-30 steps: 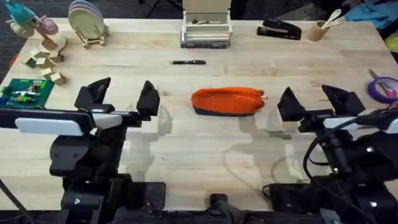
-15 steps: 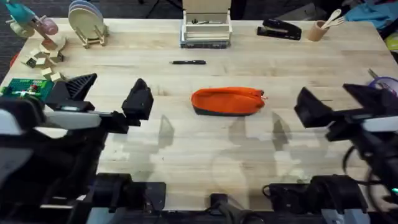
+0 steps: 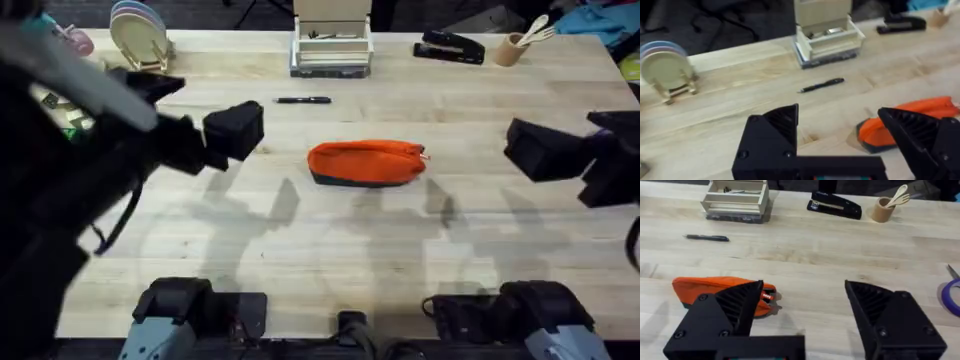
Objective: Unzip the bag, pick up the pens from the table one at a time and place them inside, then zip the bag closed.
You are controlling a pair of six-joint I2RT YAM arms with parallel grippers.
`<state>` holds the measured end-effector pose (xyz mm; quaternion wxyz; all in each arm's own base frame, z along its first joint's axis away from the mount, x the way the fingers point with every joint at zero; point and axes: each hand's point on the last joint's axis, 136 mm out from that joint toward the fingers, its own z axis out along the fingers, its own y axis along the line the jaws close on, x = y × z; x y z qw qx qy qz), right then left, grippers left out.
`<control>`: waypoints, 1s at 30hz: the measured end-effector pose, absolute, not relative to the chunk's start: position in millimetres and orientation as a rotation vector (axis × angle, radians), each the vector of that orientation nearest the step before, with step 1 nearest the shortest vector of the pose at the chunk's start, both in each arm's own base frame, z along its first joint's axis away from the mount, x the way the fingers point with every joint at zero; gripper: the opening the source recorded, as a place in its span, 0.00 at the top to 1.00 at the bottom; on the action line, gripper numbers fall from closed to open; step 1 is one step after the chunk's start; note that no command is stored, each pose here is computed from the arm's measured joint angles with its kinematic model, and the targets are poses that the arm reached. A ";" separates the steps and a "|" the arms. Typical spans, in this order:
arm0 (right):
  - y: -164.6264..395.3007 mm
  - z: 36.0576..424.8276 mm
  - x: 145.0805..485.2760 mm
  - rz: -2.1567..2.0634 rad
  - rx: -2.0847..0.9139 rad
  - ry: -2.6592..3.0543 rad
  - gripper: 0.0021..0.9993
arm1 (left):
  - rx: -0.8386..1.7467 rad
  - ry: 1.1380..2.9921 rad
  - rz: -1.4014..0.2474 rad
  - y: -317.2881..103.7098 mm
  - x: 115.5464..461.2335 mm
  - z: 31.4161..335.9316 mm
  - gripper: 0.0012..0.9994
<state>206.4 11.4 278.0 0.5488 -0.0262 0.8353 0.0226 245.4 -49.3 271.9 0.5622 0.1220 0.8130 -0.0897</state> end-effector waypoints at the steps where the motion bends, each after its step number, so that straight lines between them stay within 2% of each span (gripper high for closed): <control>1: 11.4 280.0 207.4 0.054 -0.062 1.986 0.00 | 0.316 1.934 -0.222 -52.4 249.1 270.5 0.01; 14: 11.4 294.2 210.3 0.046 -0.074 1.978 0.00 | 0.679 2.092 -0.336 -82.1 277.3 243.3 0.01; 19: 11.4 294.0 210.2 0.046 -0.074 1.979 0.00 | 0.869 2.059 -0.372 -100.5 277.6 230.3 0.01; 30: 11.4 294.0 210.2 0.046 -0.074 1.979 0.00 | 1.395 1.851 -0.356 -143.9 260.1 201.9 0.01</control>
